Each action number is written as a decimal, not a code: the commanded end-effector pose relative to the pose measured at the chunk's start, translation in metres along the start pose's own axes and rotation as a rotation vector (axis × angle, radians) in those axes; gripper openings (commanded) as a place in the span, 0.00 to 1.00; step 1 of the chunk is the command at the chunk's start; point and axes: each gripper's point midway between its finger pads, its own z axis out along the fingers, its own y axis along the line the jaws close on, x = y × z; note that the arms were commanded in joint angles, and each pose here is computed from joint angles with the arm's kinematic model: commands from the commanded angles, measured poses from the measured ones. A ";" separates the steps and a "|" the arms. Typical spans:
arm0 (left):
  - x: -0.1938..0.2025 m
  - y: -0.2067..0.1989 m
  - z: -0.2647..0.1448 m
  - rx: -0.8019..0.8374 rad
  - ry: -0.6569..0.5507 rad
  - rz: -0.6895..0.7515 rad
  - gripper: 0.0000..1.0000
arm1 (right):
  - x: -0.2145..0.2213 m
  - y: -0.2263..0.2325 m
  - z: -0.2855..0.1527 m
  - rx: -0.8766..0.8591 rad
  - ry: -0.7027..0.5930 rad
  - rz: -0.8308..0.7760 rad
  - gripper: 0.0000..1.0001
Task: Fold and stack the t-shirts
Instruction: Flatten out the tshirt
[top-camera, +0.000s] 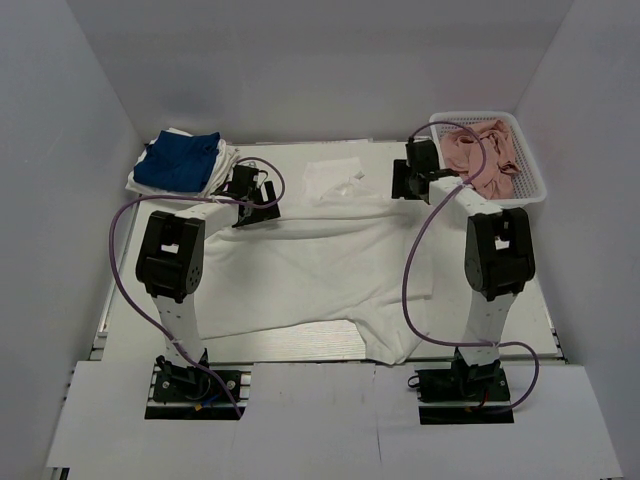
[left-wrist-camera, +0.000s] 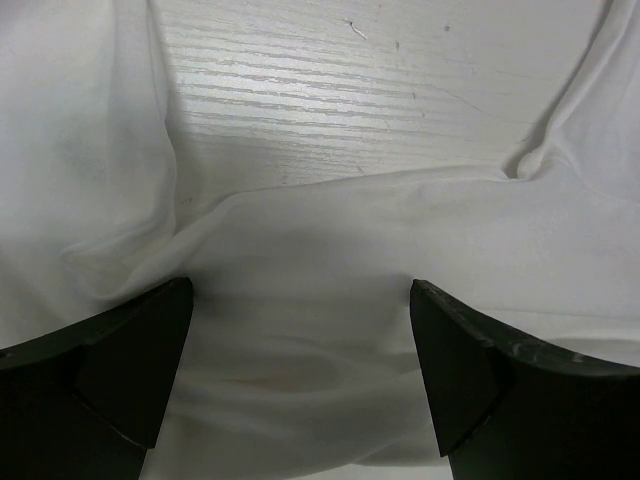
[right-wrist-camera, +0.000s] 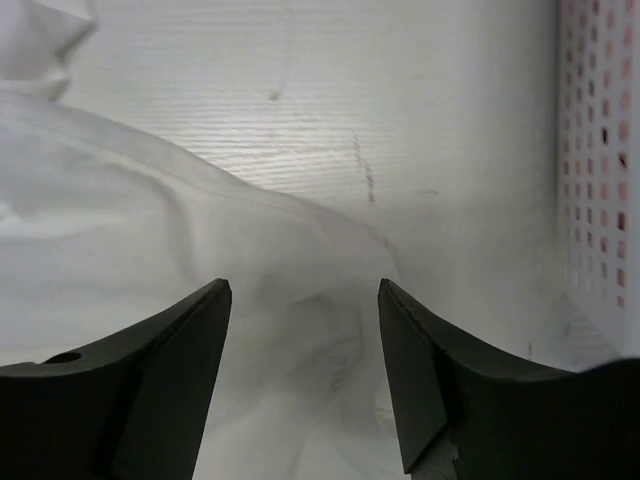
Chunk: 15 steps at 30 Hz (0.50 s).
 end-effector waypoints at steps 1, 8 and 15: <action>0.018 0.000 -0.001 0.009 0.073 0.007 1.00 | -0.057 0.041 -0.029 -0.216 -0.172 -0.034 0.68; 0.011 -0.001 -0.007 0.009 0.051 0.006 1.00 | -0.056 0.111 0.009 -0.412 -0.124 -0.015 0.78; 0.015 0.002 -0.006 0.002 0.059 0.006 1.00 | -0.076 0.178 0.032 -0.637 -0.191 0.041 0.90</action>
